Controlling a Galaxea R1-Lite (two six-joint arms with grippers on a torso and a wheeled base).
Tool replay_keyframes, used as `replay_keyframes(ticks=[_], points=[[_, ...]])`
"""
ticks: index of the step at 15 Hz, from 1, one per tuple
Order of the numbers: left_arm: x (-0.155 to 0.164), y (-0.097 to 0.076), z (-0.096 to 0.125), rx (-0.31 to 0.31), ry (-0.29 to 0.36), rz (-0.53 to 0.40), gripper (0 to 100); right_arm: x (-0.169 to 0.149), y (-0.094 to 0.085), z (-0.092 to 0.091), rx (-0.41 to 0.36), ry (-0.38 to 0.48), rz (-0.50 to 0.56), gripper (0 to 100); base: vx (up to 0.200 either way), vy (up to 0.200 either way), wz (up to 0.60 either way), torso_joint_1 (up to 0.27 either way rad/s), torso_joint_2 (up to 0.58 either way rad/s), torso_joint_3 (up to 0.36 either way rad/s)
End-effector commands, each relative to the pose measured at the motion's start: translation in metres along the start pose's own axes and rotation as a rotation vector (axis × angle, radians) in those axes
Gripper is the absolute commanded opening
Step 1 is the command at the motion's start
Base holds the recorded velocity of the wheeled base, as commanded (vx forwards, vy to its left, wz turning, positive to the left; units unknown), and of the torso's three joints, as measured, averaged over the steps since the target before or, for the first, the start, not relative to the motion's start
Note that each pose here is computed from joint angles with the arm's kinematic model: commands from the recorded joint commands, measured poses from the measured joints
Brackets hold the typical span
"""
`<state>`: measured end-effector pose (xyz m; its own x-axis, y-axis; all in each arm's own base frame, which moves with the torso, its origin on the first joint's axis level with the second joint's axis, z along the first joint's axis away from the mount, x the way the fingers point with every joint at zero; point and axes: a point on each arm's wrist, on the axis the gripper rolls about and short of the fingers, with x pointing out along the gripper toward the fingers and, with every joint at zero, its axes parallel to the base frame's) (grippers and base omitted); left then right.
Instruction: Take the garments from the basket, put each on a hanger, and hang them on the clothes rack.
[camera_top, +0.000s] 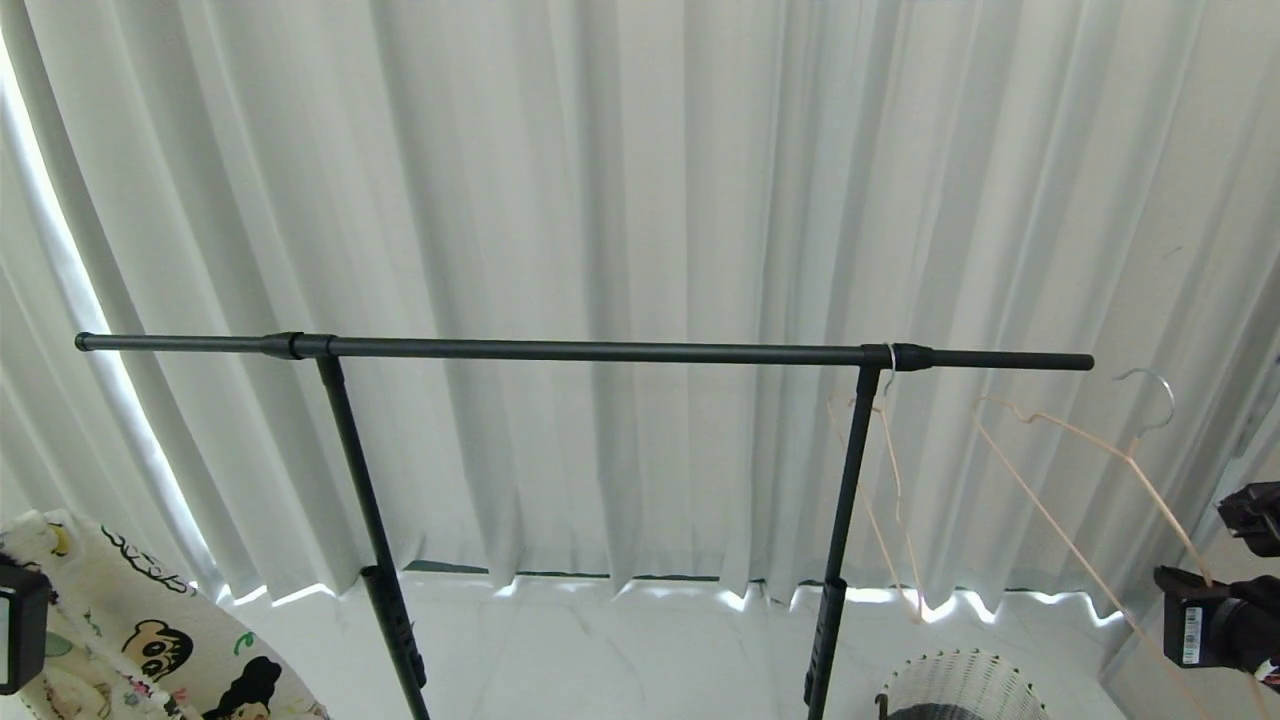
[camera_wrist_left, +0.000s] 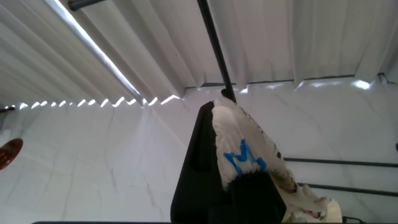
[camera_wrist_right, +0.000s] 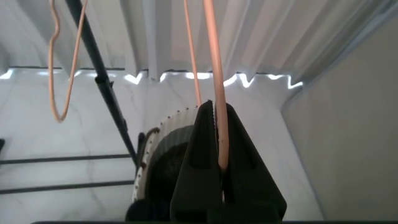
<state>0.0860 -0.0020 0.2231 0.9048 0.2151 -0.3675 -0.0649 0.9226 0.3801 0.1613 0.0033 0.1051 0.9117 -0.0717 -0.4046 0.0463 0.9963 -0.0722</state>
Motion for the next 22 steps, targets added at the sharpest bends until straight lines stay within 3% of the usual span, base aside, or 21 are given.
replay_keyframes(ticks=[1,8,12,15,16,20,21,22], points=[[0.0,0.0,0.0,0.001,0.002,-0.001,0,-0.006,-0.001,0.001,-0.006,-0.026,-0.001,0,-0.2,0.0,0.0,-0.012,0.0,0.007],[-0.002,-0.002,-0.01,0.01,0.008,-0.004,0,-0.009,0.0,0.005,-0.03,-0.056,0.006,0,-0.2,0.0,0.0,0.0,0.0,0.002],[-0.003,-0.004,-0.016,0.051,0.015,-0.007,0,-0.016,0.009,0.01,-0.048,-0.101,0.082,0,-0.2,0.0,0.0,0.001,0.0,0.0],[-0.003,-0.004,-0.015,0.048,0.009,-0.008,0,-0.027,0.023,0.024,-0.068,-0.196,0.231,0,-0.067,0.0,0.0,0.002,0.0,0.002],[-0.003,-0.006,-0.016,0.051,0.007,-0.027,0,-0.031,0.033,0.031,-0.085,-0.231,0.335,0,0.0,0.0,0.0,0.0,0.0,0.0],[0.007,-0.018,-0.005,0.084,-0.039,-0.151,0,-0.036,0.069,0.026,-0.134,-0.188,0.661,0,0.0,0.0,0.0,0.0,0.0,0.0],[0.01,-0.02,0.0,0.079,-0.049,-0.162,0,-0.038,0.075,0.026,-0.134,-0.183,0.701,0,0.0,0.0,0.0,0.0,0.0,0.0],[0.024,-0.027,0.02,0.044,-0.071,-0.179,0,-0.043,0.092,0.024,-0.129,-0.154,0.799,0,0.0,0.0,0.0,0.0,0.0,0.0]])
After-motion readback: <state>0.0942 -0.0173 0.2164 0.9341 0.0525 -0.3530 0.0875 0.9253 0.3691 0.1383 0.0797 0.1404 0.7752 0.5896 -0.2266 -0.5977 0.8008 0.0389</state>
